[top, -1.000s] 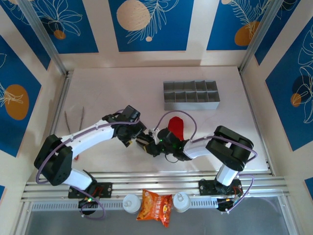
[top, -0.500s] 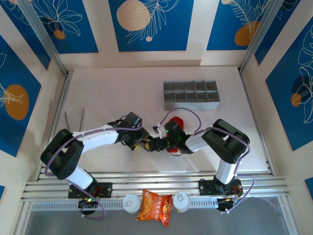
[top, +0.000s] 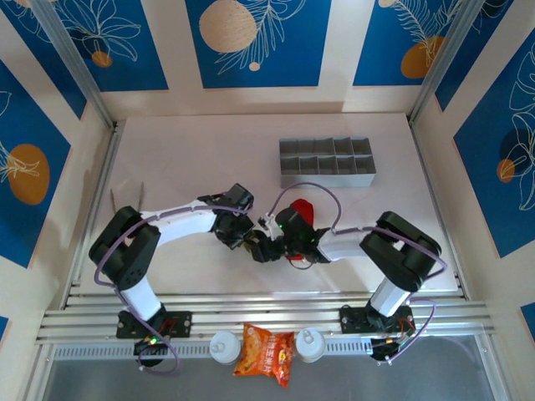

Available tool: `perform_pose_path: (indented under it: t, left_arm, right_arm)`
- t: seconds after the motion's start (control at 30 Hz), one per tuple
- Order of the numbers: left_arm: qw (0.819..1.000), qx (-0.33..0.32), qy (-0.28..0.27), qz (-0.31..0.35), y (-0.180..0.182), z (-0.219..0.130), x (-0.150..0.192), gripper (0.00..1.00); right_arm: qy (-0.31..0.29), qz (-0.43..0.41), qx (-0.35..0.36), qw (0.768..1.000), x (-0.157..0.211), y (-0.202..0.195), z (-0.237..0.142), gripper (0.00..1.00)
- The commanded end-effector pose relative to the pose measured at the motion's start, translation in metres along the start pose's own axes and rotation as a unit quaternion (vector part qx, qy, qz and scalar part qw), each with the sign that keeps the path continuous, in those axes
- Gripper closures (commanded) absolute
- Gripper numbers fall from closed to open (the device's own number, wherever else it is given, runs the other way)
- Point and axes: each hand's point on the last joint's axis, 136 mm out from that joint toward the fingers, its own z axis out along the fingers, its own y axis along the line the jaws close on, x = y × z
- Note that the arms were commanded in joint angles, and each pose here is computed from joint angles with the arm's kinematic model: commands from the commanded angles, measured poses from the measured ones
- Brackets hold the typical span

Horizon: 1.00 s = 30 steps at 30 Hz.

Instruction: Roll the socks

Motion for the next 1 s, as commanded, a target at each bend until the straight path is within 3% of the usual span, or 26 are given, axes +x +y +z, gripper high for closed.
perform_pose_path:
  t: [0.0,0.17,0.3,0.47,0.87,0.97]
  left_arm:
    - [0.974,-0.225,0.01,-0.026,0.108,-0.003,0.011,0.98]
    - [0.964,-0.264,0.016,-0.031,0.11,-0.012,0.012,0.99]
    - [0.959,-0.279,0.026,-0.038,0.105,-0.011,0.013,1.0]
    - [0.954,-0.295,0.037,-0.036,0.099,-0.004,0.013,1.0]
    - [0.956,-0.284,0.062,-0.034,0.085,0.011,0.016,1.0]
    - [0.957,-0.278,0.071,-0.031,0.083,0.014,0.017,0.99]
  right_arm:
    - [0.034,-0.126,0.119,0.984,0.035,-0.025,-0.014,0.47]
    - [-0.027,-0.253,0.174,0.951,0.02,-0.01,-0.029,0.35]
    - [-0.047,-0.291,0.189,0.937,0.008,0.003,-0.032,0.29]
    - [-0.055,-0.323,0.183,0.927,-0.003,0.023,-0.021,0.28]
    - [-0.014,-0.318,0.217,0.923,-0.002,0.014,0.017,0.32]
    - [0.007,-0.313,0.227,0.922,0.005,0.007,0.021,0.45]
